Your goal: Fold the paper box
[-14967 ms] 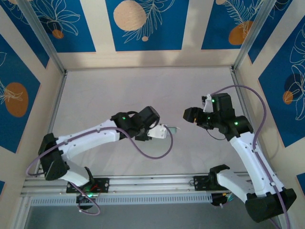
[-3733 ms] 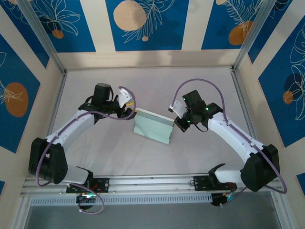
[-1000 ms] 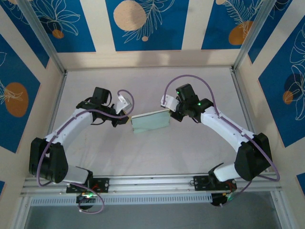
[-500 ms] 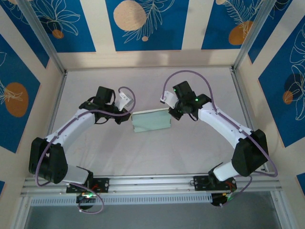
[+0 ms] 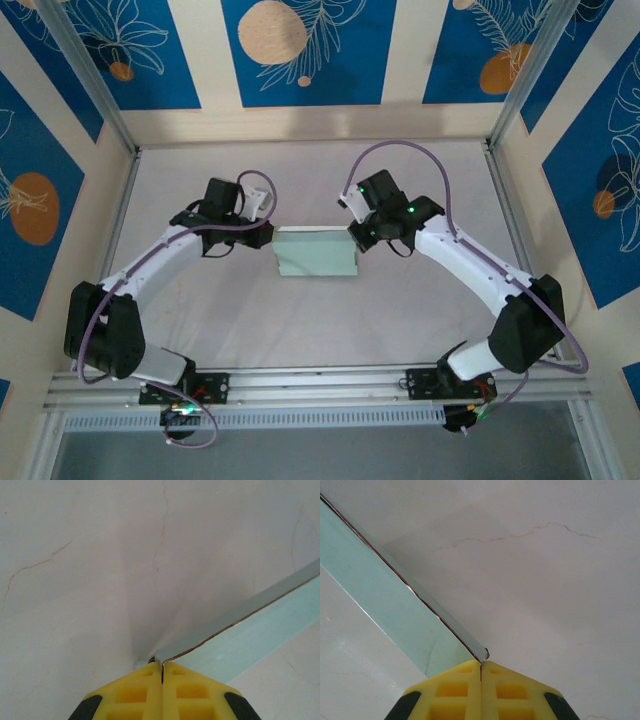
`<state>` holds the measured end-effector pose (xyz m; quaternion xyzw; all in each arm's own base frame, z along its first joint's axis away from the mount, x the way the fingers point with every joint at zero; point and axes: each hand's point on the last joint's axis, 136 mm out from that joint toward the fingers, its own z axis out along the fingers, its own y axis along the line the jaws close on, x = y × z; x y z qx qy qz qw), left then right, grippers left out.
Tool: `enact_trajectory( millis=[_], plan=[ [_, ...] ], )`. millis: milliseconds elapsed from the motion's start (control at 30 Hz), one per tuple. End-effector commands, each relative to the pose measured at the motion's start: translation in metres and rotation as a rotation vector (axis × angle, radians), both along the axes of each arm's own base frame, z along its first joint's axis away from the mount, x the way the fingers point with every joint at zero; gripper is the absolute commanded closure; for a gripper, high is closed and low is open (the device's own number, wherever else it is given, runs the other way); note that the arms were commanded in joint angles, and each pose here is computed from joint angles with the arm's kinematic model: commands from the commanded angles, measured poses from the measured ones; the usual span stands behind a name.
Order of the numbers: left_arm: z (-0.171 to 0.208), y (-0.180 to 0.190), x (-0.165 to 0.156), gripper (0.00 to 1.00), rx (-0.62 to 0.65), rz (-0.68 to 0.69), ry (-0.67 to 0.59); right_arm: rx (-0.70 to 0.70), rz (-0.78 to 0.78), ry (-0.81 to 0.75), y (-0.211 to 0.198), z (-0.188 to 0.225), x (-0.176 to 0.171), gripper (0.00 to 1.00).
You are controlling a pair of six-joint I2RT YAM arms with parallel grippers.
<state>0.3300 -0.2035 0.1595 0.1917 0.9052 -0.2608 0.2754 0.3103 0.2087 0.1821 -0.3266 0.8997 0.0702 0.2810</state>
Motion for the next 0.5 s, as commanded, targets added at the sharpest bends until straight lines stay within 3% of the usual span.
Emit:
enact_trajectory(
  millis=[0, 233, 467],
  plan=[
    [0.014, -0.023, -0.003, 1.0, -0.101, -0.011, 0.011, 0.104, -0.05, 0.023, 0.014, 0.004, -0.008, 1.0],
    [0.027, -0.023, -0.005, 1.0, -0.14, 0.01, -0.016, 0.19, -0.174, -0.023, 0.006, 0.011, -0.004, 1.0],
    [0.018, -0.025, -0.009, 1.0, -0.17, 0.033, -0.011, 0.327, -0.32, 0.038, 0.004, 0.016, -0.004, 1.0]
  ],
)
